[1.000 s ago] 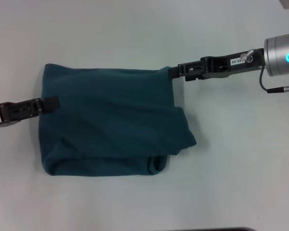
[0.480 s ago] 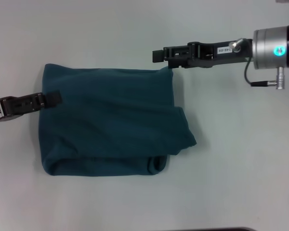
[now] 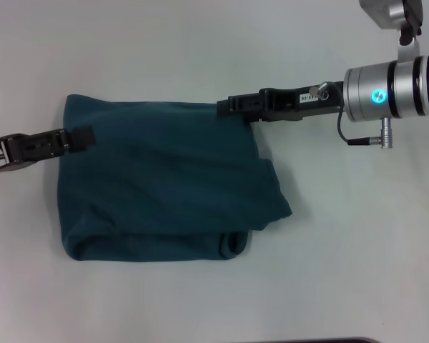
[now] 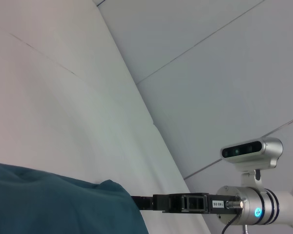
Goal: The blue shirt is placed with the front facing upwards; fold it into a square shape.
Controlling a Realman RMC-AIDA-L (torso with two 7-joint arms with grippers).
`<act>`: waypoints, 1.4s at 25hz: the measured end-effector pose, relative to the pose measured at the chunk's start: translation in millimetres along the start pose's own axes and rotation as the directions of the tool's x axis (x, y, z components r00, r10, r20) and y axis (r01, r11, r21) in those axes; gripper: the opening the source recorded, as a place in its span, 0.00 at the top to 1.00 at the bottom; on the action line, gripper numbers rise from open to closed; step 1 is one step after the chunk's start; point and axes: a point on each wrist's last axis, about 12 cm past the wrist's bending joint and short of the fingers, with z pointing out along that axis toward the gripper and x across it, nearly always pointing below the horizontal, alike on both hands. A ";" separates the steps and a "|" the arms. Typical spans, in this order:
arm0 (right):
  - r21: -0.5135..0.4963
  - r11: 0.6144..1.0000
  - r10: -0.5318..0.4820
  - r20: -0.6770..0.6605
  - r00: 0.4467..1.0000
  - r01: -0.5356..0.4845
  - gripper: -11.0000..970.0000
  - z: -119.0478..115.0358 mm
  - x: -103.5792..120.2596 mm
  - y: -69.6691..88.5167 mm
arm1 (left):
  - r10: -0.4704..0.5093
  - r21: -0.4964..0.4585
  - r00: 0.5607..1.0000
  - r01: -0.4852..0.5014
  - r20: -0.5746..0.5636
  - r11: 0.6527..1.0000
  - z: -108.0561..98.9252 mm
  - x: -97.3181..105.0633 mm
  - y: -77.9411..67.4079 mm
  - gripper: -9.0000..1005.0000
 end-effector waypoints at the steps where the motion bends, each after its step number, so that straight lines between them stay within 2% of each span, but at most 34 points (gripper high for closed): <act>1: 0.000 1.000 0.001 0.007 1.000 -0.001 0.11 -0.9 -1.0 -0.2 | 0.000 0.000 1.000 0.000 0.000 1.000 0.0 0.0 0.0 0.26; 3: -0.009 1.000 0.003 0.018 1.000 -0.003 0.11 -3.7 -2.6 0.0 | 0.002 -0.002 1.000 -0.002 0.001 1.000 0.1 -0.9 0.1 0.26; 7: -0.110 0.992 -0.053 0.029 0.998 0.056 0.11 -22.5 -10.7 11.1 | 0.023 0.000 1.000 -0.023 0.008 1.000 -1.3 -2.6 -0.7 0.26; 10: -0.195 0.950 -0.226 0.108 0.968 0.243 0.11 -41.2 -8.3 19.3 | 0.196 0.039 0.980 -0.197 0.034 0.980 -1.2 2.6 -4.3 0.26; 11: -0.210 0.925 -0.290 0.144 0.946 0.316 0.11 -44.3 -2.7 19.4 | 0.249 0.048 0.968 -0.251 0.046 0.967 1.0 8.1 -4.3 0.26; 12: -0.204 0.888 -0.376 0.196 0.906 0.413 0.11 -46.6 4.9 16.8 | 0.340 0.045 0.938 -0.343 0.068 0.938 5.7 18.2 -2.6 0.26; 13: -0.186 0.842 -0.460 0.243 0.854 0.506 0.11 -47.8 14.6 12.9 | 0.420 0.011 0.903 -0.422 0.085 0.906 11.6 29.3 1.7 0.26; 15: -0.132 0.749 -0.591 0.309 0.745 0.649 0.11 -49.2 30.5 4.8 | 0.503 -0.054 0.861 -0.501 0.073 0.864 19.8 43.2 9.2 0.26; 17: -0.078 0.670 -0.681 0.331 0.653 0.738 0.11 -52.0 44.2 -3.3 | 0.553 -0.089 0.832 -0.548 0.036 0.831 25.5 50.7 13.6 0.26; 19: -0.037 0.623 -0.730 0.332 0.598 0.781 0.11 -56.1 54.5 -10.1 | 0.558 -0.061 0.829 -0.556 0.036 0.829 27.2 52.2 10.7 0.26; 21: -0.021 0.624 -0.730 0.342 0.592 0.781 0.11 -60.6 61.3 -13.9 | 0.602 -0.003 0.795 -0.603 0.080 0.797 26.8 52.8 2.0 0.26; 24: -0.024 0.619 -0.724 0.371 0.582 0.785 0.11 -64.9 64.6 -12.7 | 0.637 0.015 0.760 -0.643 0.130 0.765 25.8 53.3 -3.5 0.26; 27: -0.039 0.623 -0.718 0.370 0.590 0.782 0.11 -65.5 68.4 -12.9 | 0.663 0.042 0.740 -0.670 0.113 0.741 28.5 56.0 -4.5 0.26; 28: -0.042 0.622 -0.720 0.363 0.592 0.782 0.11 -64.6 71.5 -14.0 | 0.685 0.065 0.722 -0.691 0.094 0.720 30.4 60.2 -4.6 0.26; 32: -0.073 0.619 -0.722 0.339 0.603 0.782 0.11 -59.7 91.7 -18.2 | 0.808 0.139 0.584 -0.809 0.079 0.571 36.9 85.9 -5.8 0.26; 33: -0.092 0.614 -0.721 0.338 0.605 0.784 0.11 -59.1 99.4 -18.3 | 0.826 0.145 0.558 -0.827 0.083 0.544 37.0 91.9 -5.8 0.26; 35: -0.118 0.595 -0.731 0.333 0.596 0.795 0.11 -58.9 113.3 -18.9 | 0.840 0.148 0.537 -0.840 0.078 0.523 33.7 99.1 -4.6 0.27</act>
